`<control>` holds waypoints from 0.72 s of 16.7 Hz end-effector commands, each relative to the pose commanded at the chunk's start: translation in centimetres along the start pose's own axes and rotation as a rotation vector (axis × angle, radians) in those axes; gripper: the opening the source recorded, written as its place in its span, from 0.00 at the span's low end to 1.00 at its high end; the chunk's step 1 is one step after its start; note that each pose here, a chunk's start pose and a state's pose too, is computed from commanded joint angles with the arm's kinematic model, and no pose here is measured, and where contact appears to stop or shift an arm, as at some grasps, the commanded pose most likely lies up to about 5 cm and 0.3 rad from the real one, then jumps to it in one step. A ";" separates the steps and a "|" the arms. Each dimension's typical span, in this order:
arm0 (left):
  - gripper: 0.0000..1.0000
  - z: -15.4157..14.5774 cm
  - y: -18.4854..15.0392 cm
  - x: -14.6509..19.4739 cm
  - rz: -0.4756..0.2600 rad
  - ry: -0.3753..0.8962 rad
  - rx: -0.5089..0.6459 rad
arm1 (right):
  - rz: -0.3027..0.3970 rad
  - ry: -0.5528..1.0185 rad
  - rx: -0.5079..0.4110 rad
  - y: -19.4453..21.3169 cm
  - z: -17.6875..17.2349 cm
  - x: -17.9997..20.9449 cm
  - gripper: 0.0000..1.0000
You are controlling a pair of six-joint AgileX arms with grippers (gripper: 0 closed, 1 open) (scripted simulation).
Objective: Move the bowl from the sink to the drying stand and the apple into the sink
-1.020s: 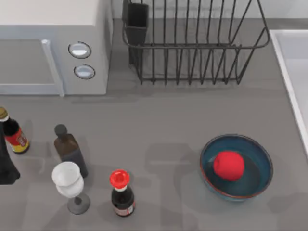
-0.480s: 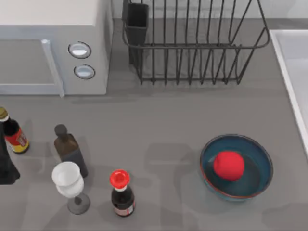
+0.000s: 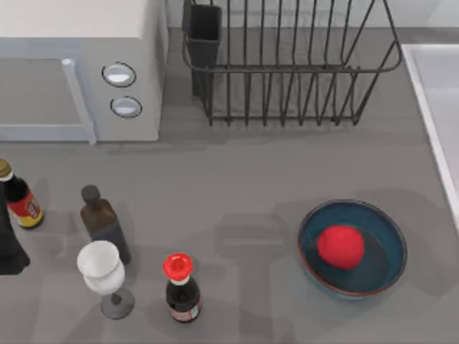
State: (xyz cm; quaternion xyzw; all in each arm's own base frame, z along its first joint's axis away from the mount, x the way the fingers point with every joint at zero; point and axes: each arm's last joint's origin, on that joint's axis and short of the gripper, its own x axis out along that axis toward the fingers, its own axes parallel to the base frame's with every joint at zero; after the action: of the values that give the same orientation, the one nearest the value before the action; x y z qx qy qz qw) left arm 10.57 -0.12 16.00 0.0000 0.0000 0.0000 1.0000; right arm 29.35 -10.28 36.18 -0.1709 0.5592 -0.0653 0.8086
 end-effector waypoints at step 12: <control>1.00 0.0 0.0 0.0 0.000 0.000 0.000 | 0.008 -1.000 0.178 28.5 10.3 -11.5 0.00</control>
State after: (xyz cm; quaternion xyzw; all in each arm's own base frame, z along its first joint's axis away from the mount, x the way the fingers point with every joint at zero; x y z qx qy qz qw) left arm 10.57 -0.12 16.00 0.0000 0.0000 0.0000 1.0000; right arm 32.23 21.79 39.65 -0.1095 0.0966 -0.0199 0.9891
